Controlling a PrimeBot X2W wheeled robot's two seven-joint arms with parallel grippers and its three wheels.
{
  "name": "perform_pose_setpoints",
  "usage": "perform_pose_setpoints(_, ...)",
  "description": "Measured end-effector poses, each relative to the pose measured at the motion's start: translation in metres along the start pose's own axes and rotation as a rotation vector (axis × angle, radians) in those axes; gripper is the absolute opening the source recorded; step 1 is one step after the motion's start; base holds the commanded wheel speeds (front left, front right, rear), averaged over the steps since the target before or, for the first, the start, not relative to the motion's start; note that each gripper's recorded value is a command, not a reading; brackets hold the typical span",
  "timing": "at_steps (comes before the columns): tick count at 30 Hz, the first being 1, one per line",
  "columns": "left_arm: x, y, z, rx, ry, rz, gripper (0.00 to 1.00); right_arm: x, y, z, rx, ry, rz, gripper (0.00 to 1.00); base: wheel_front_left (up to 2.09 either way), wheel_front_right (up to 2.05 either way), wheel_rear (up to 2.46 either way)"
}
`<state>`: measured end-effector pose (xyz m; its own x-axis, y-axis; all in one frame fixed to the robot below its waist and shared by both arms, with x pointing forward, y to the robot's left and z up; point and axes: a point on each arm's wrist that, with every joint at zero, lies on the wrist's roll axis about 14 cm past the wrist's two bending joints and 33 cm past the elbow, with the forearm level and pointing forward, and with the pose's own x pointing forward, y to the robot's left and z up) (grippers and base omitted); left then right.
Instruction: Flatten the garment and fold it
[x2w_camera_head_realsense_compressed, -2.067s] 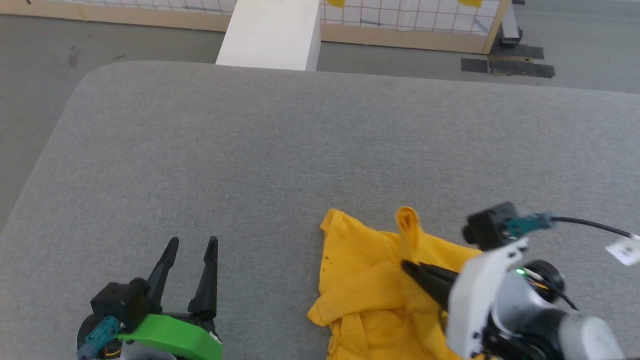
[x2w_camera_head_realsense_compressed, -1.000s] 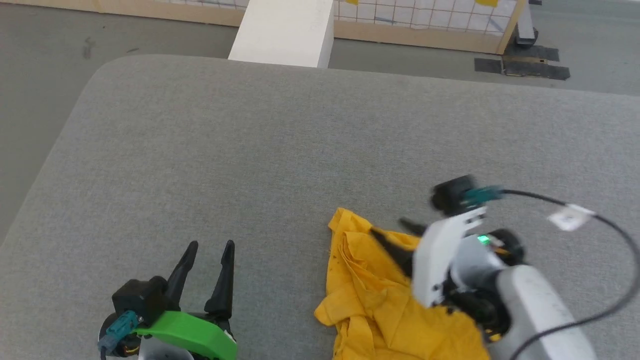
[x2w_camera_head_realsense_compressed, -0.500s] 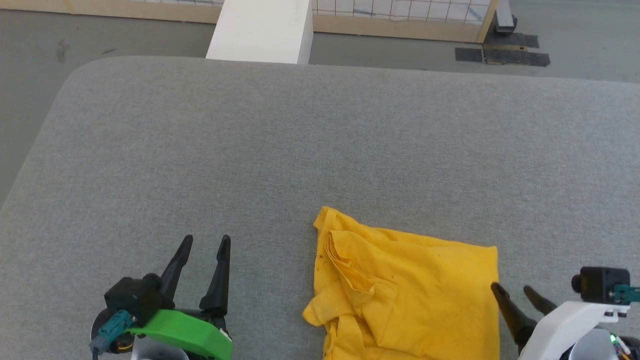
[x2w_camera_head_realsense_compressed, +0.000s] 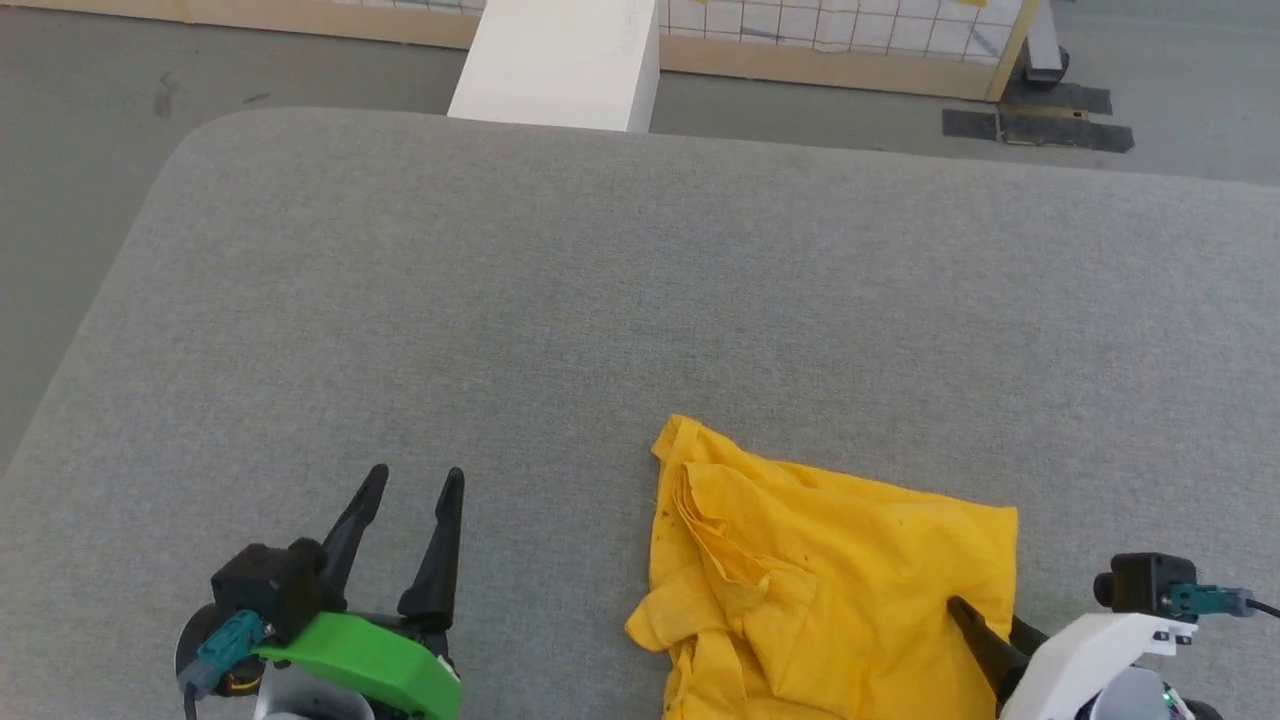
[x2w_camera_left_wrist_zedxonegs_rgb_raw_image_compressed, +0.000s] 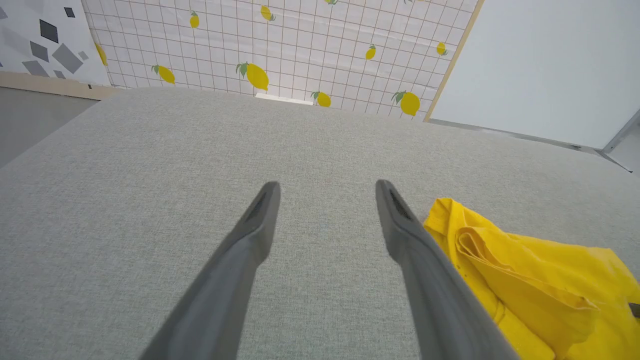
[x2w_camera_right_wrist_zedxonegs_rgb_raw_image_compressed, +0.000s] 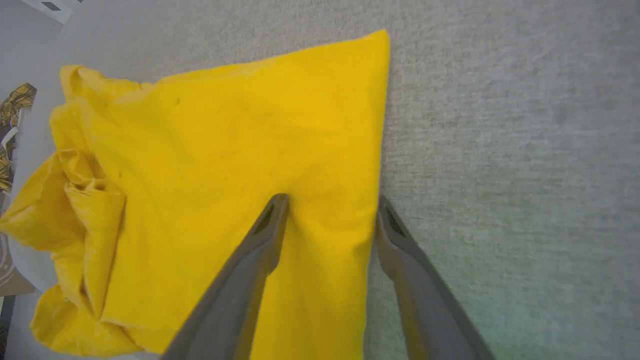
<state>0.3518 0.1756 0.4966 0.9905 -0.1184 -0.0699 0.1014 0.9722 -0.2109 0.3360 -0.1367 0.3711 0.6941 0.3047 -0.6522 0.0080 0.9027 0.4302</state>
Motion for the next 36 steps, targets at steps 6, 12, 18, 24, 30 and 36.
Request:
perform_pose_setpoints(6,0.0,-0.007,0.008,0.002,-0.026,-0.021,1.0,0.001,0.009,0.004,-0.004,-0.028,0.023,0.0,0.0,0.0,0.0)
perform_pose_setpoints(12,0.007,-0.017,0.009,0.002,-0.033,-0.059,1.0,-0.006,0.003,0.029,-0.036,-0.106,-0.009,0.0,0.0,0.0,0.0)
perform_pose_setpoints(18,0.017,-0.031,0.008,0.0,-0.033,-0.108,1.0,-0.018,-0.011,0.065,-0.088,-0.186,-0.078,0.0,0.0,0.0,0.0)
perform_pose_setpoints(24,0.031,-0.05,0.006,0.0,-0.026,-0.175,1.0,-0.037,-0.038,0.103,-0.151,-0.24,-0.188,0.0,0.0,0.0,0.0)
perform_pose_setpoints(30,0.047,-0.069,0.006,0.016,-0.02,-0.251,1.0,-0.062,-0.076,0.143,-0.211,-0.288,-0.317,0.0,0.0,0.0,0.0)
perform_pose_setpoints(36,0.066,-0.082,0.004,0.037,-0.01,-0.308,1.0,-0.084,-0.108,0.187,-0.293,-0.319,-0.433,0.0,0.0,0.0,0.0)
